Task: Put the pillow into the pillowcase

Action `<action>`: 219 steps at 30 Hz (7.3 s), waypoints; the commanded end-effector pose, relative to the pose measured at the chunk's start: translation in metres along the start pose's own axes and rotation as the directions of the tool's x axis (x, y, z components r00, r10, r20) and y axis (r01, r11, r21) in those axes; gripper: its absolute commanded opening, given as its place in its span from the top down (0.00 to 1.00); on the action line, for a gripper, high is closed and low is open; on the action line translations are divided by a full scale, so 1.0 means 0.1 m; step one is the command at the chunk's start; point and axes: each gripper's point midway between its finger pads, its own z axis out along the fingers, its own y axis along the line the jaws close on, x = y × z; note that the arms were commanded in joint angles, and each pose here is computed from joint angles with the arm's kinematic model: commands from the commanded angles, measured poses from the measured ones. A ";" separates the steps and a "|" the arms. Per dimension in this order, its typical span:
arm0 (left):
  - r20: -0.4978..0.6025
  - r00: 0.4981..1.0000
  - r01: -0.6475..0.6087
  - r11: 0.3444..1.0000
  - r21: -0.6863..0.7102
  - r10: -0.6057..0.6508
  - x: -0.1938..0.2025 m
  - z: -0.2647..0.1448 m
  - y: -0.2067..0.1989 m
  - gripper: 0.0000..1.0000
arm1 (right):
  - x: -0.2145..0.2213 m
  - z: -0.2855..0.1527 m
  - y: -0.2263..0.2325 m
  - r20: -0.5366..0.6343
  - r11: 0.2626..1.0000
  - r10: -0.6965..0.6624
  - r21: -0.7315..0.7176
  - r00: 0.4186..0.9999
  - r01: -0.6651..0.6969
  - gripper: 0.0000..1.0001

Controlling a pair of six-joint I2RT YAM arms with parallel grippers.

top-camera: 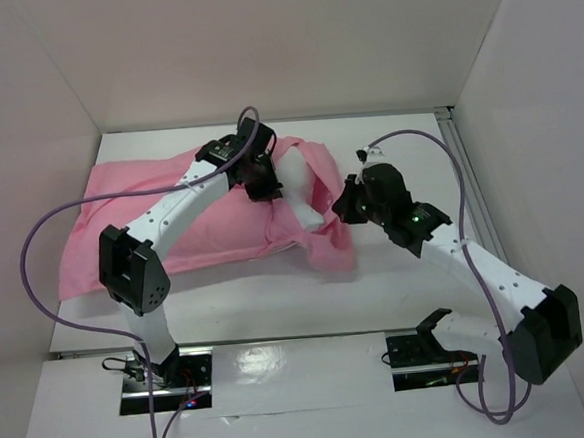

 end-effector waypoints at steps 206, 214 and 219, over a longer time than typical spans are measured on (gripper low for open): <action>0.222 0.946 -0.273 0.949 0.155 0.236 -0.01 -1.56 0.01 0.20 | -0.93 -0.24 -0.88 0.046 0.988 0.154 -0.035 0.987 -0.153 0.01; 0.151 0.986 -0.037 0.982 -0.184 0.065 0.56 -1.24 1.30 0.17 | -0.22 -0.03 -0.10 -0.170 0.983 -0.173 -0.095 0.970 0.159 0.01; 0.128 0.991 0.003 0.969 -0.246 0.030 0.70 -1.00 1.55 0.17 | -0.07 0.31 -0.56 -0.212 0.939 -0.179 0.255 0.961 0.231 0.01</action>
